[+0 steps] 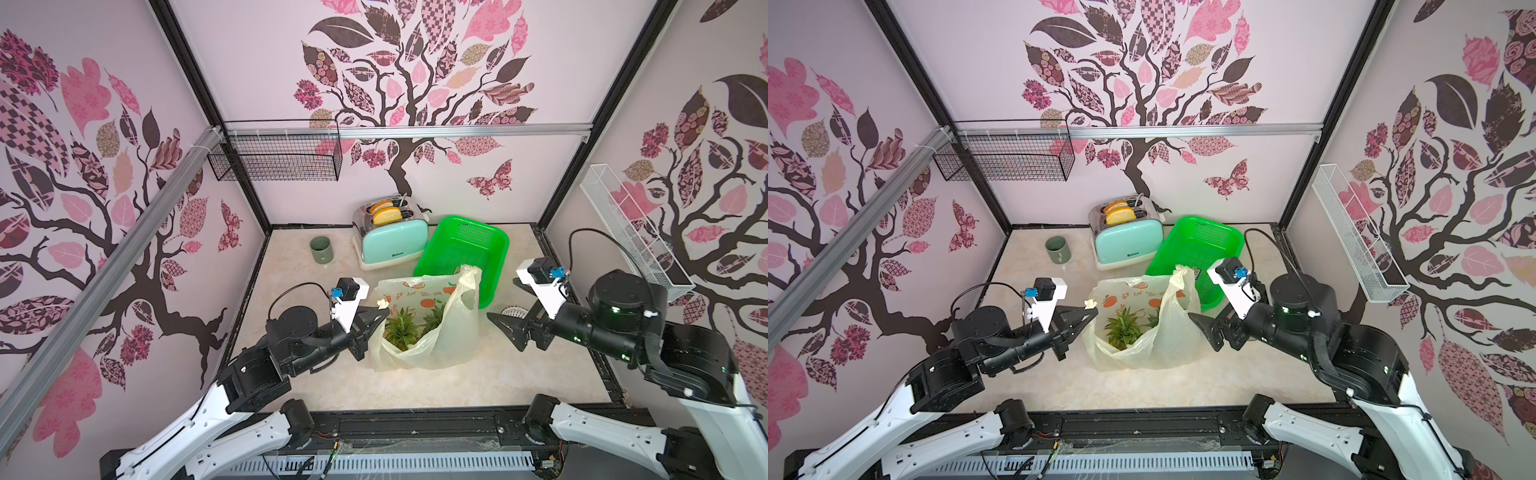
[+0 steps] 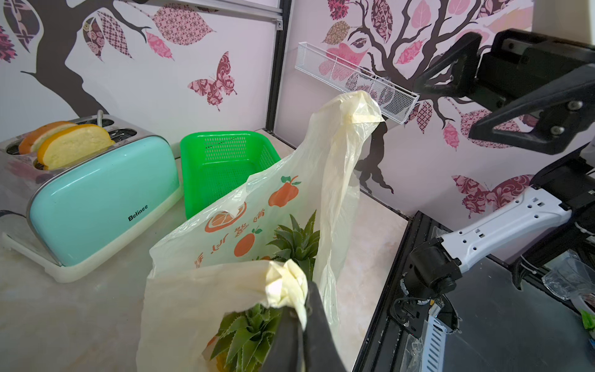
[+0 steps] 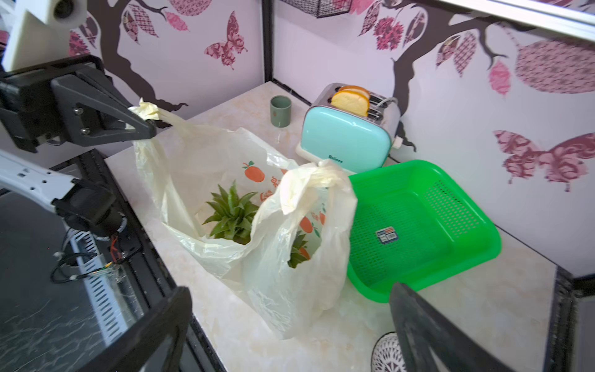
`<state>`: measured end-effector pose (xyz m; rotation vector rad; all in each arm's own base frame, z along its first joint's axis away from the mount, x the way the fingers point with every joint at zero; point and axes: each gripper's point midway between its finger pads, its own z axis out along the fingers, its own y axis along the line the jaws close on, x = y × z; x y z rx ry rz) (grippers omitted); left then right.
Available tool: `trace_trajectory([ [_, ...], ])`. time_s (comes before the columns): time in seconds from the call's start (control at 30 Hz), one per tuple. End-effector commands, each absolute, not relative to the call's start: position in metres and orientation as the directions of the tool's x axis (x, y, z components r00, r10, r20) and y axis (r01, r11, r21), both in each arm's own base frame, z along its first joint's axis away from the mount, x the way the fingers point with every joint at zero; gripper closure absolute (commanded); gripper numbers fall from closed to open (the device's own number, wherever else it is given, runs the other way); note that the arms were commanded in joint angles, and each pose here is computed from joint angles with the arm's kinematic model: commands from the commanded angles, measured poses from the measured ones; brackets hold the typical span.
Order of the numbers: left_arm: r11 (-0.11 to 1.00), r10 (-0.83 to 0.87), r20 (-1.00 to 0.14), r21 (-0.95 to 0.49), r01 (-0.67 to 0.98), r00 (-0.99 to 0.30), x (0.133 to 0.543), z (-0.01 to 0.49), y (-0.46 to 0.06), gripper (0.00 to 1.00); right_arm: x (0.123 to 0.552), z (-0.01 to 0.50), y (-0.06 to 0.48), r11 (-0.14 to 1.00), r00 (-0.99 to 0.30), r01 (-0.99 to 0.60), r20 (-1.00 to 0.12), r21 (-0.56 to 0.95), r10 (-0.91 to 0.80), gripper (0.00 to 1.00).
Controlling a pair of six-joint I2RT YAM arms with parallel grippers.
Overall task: Place the pineapple into a plastic bag & tie a knot
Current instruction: Adjust the plastic bag at the center of the board, then cross the plastic bag at the center of the board.
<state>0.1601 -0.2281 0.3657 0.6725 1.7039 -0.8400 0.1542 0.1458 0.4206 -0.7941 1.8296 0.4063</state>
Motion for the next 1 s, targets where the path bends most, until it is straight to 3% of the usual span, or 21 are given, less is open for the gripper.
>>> trace_trajectory([
  [0.0, 0.599, -0.002, -0.962, -0.219, 0.770, -0.272, 0.163, 0.368, -0.227, 1.00, 0.181, 0.424, 0.147, 0.788, -0.219, -0.603, -0.924, -0.124, -0.312, 0.01],
  [0.2, 0.599, -0.011, -0.960, -0.230, 0.767, -0.280, 0.164, 0.366, -0.229, 1.00, 0.202, 0.423, 0.185, 0.779, -0.260, -0.625, -0.929, -0.047, -0.264, 0.00],
  [0.5, 0.596, -0.024, -0.958, -0.244, 0.765, -0.286, 0.163, 0.366, -0.229, 1.00, 0.234, 0.395, 0.211, 0.734, -0.204, -0.640, -0.870, -0.228, -0.449, 0.02],
  [0.57, 0.598, -0.027, -0.957, -0.247, 0.762, -0.289, 0.164, 0.366, -0.228, 1.00, 0.233, 0.389, 0.214, 0.718, -0.198, -0.655, -0.865, -0.234, -0.462, 0.11],
  [0.83, 0.614, -0.056, -0.957, -0.258, 0.746, -0.285, 0.165, 0.370, -0.223, 1.00, 0.223, 0.383, 0.220, 0.687, -0.194, -0.699, -0.871, -0.200, -0.451, 0.61],
  [0.9, 0.616, -0.058, -0.956, -0.261, 0.743, -0.287, 0.167, 0.372, -0.223, 1.00, 0.222, 0.383, 0.222, 0.677, -0.190, -0.711, -0.875, -0.190, -0.445, 0.74],
  [0.97, 0.616, -0.056, -0.957, -0.258, 0.744, -0.286, 0.169, 0.375, -0.226, 1.00, 0.219, 0.385, 0.226, 0.664, -0.182, -0.726, -0.882, -0.178, -0.435, 0.97],
])
